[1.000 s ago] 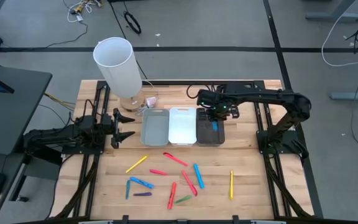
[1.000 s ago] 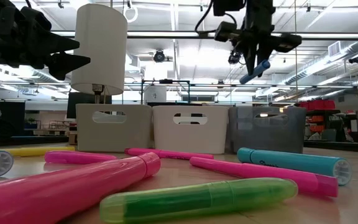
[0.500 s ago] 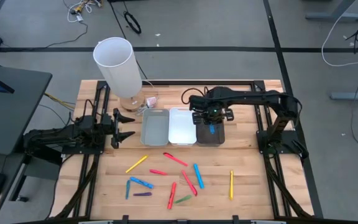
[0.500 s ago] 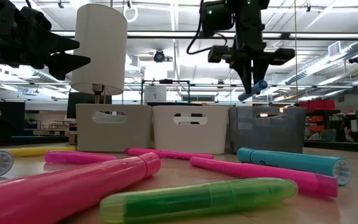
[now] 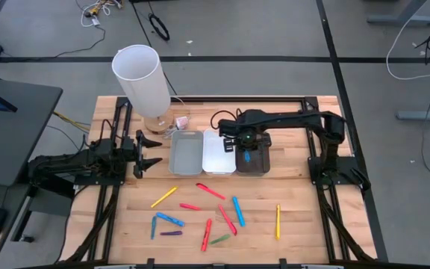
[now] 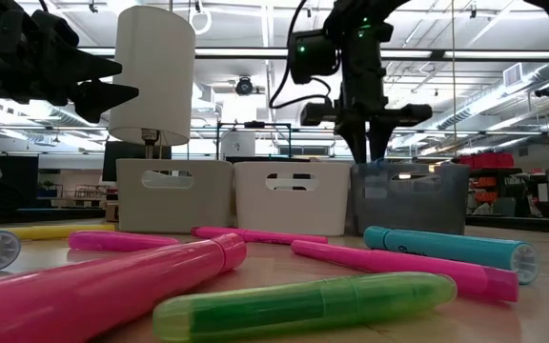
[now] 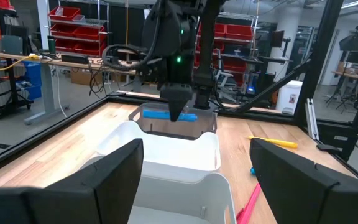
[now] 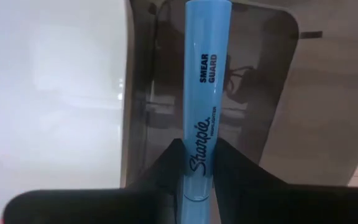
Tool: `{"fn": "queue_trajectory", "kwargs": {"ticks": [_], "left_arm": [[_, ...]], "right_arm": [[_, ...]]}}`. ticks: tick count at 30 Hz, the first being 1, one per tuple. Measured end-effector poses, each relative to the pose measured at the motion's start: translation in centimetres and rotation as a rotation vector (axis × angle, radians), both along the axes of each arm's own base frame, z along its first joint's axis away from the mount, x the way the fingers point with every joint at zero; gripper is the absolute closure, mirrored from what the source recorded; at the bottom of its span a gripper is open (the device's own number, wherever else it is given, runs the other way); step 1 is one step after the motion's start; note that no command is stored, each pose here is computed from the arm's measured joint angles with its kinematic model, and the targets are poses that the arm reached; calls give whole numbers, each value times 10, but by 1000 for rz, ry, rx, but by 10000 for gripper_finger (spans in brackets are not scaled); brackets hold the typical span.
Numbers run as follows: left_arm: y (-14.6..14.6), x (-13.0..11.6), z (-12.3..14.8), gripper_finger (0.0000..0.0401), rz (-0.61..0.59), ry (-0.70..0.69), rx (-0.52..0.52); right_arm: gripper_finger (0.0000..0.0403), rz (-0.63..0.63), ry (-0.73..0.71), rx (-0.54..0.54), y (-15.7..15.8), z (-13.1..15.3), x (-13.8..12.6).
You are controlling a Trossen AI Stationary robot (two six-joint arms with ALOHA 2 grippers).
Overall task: Pick & Place Markers
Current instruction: Put the top blue marker pen into the black bin
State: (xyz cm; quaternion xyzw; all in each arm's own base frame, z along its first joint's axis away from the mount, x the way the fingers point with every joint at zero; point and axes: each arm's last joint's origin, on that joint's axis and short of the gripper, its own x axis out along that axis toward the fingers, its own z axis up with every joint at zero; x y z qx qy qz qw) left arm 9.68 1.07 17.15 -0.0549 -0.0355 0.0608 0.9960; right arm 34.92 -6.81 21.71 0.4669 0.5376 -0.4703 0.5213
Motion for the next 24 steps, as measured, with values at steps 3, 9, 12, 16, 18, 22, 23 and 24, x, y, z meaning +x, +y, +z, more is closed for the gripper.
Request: {"fn": "queue_trajectory", "kwargs": {"ticks": [3, 9, 12, 16, 18, 22, 23, 24], "left_arm": [[0, 0, 0, 98, 0, 0, 0], [0, 0, 0, 98, 0, 0, 0], [0, 0, 0, 98, 0, 0, 0], [0, 0, 0, 98, 0, 0, 0], [0, 0, 0, 98, 0, 0, 0], [0, 0, 0, 98, 0, 0, 0], [0, 0, 0, 98, 0, 0, 0], [0, 0, 0, 98, 0, 0, 0]], "right_arm": [[346, 2, 16, 4, -1, -8, 3], [346, 3, 5, 3, -2, -23, 9], [346, -10, -4, 8, -1, -33, 8], [346, -20, 8, 10, -1, -44, 4], [346, -22, 11, 13, -1, -48, 2], [346, -24, 4, 24, -1, -54, 0], [346, -24, 0, 27, -1, -55, 0], [346, -23, -4, 28, -1, -55, 1]]}}
